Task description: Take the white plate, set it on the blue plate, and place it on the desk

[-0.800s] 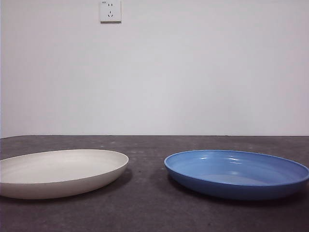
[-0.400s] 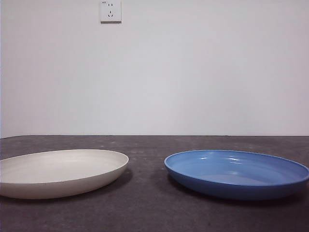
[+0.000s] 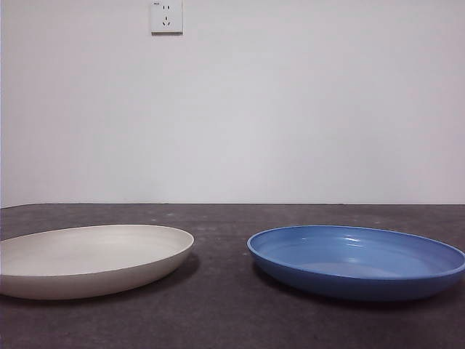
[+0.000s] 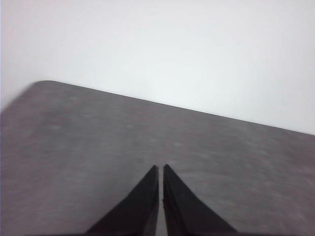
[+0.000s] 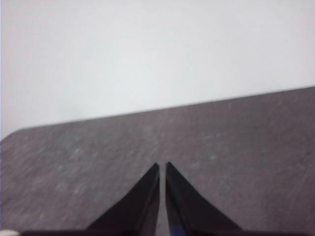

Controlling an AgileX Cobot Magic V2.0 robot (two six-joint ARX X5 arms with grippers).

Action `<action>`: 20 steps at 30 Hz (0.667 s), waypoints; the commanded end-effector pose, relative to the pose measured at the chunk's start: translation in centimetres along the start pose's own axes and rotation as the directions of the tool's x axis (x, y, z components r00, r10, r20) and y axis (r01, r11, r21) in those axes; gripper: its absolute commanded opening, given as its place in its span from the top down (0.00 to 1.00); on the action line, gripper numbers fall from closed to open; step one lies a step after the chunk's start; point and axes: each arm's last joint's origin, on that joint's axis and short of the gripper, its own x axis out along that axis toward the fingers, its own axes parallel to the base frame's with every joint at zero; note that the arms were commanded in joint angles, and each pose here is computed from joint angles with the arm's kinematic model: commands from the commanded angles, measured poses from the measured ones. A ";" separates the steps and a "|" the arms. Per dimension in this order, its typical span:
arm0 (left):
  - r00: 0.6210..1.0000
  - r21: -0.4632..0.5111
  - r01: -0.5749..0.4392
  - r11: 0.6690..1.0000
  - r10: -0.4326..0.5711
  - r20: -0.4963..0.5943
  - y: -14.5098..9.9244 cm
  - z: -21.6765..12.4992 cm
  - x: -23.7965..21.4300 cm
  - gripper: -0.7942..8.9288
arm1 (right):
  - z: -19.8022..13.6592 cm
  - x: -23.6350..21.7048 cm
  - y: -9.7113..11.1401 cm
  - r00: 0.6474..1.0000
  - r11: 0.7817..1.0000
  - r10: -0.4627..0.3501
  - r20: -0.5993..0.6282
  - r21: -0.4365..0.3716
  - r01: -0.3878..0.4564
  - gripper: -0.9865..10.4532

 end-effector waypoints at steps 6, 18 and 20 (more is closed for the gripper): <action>0.986 0.057 0.124 0.991 -0.116 -0.124 -1.9 5.0 1.8 0.90 | 3.6 2.8 0.6 0.974 1.000 -0.013 -0.225 0.012 0.016 0.90; 0.866 0.029 0.399 0.917 -0.366 -0.342 -4.3 6.6 1.9 0.90 | 5.8 4.2 1.6 0.952 0.992 0.112 -0.284 0.092 -0.089 0.90; 0.856 0.031 0.417 0.908 -0.381 -0.349 -4.7 6.4 1.9 0.89 | 5.9 3.9 1.8 0.947 0.987 0.152 -0.281 0.099 -0.129 0.90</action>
